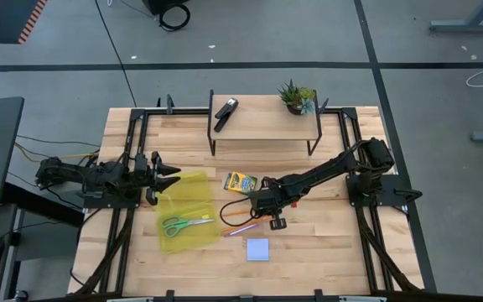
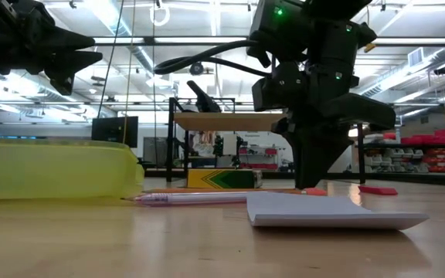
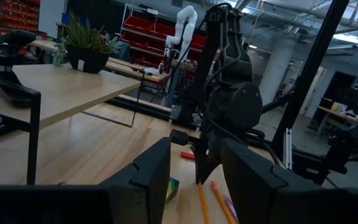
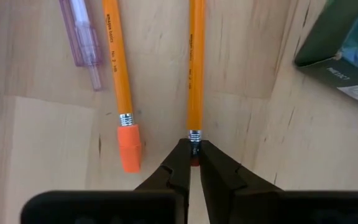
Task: Pack school essentials
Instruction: Put the top orange pencil into the yellow supply box
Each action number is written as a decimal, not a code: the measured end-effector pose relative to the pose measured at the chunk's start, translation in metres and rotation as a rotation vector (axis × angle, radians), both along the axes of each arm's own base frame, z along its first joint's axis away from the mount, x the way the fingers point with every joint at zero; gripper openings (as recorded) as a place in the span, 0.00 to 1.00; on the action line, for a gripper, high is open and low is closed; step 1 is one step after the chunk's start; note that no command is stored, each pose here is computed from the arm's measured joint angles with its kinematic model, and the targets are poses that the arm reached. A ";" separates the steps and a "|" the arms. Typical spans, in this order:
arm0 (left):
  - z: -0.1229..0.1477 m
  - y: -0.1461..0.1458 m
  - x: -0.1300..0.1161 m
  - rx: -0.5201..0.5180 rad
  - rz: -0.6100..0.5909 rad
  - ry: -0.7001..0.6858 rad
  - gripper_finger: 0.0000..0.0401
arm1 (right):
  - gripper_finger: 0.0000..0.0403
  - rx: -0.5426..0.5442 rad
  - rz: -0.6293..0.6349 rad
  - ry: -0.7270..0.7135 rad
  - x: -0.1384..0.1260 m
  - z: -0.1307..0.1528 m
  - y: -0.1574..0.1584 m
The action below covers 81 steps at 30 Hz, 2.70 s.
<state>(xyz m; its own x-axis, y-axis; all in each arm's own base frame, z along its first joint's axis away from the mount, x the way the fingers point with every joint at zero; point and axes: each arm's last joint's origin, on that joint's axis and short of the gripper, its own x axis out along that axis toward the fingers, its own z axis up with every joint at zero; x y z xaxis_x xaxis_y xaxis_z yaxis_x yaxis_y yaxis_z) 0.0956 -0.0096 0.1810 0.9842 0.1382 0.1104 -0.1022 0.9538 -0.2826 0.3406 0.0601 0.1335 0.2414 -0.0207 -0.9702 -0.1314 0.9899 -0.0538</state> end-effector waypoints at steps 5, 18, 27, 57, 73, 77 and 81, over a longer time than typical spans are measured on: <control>0.000 0.000 0.000 -0.001 0.000 0.000 0.37 | 0.08 -0.013 -0.004 0.021 -0.003 0.005 -0.001; -0.001 0.000 0.000 0.000 0.000 0.004 0.38 | 0.08 -0.029 -0.034 0.067 -0.010 0.013 -0.006; -0.001 0.000 0.000 0.000 0.000 0.004 0.36 | 0.08 -0.033 -0.018 0.071 -0.004 0.026 -0.005; -0.001 0.000 0.000 0.000 0.000 0.004 0.38 | 0.08 -0.094 0.010 -0.198 0.041 0.142 -0.004; 0.000 0.000 0.000 0.000 0.000 0.004 0.38 | 0.08 0.136 0.162 -0.516 0.089 0.130 0.011; -0.001 0.000 0.000 0.001 0.000 0.010 0.38 | 0.08 0.180 0.187 -0.558 0.104 0.113 0.015; -0.002 0.000 0.001 0.004 0.000 0.024 0.37 | 0.08 0.224 0.209 -0.575 0.119 0.094 0.019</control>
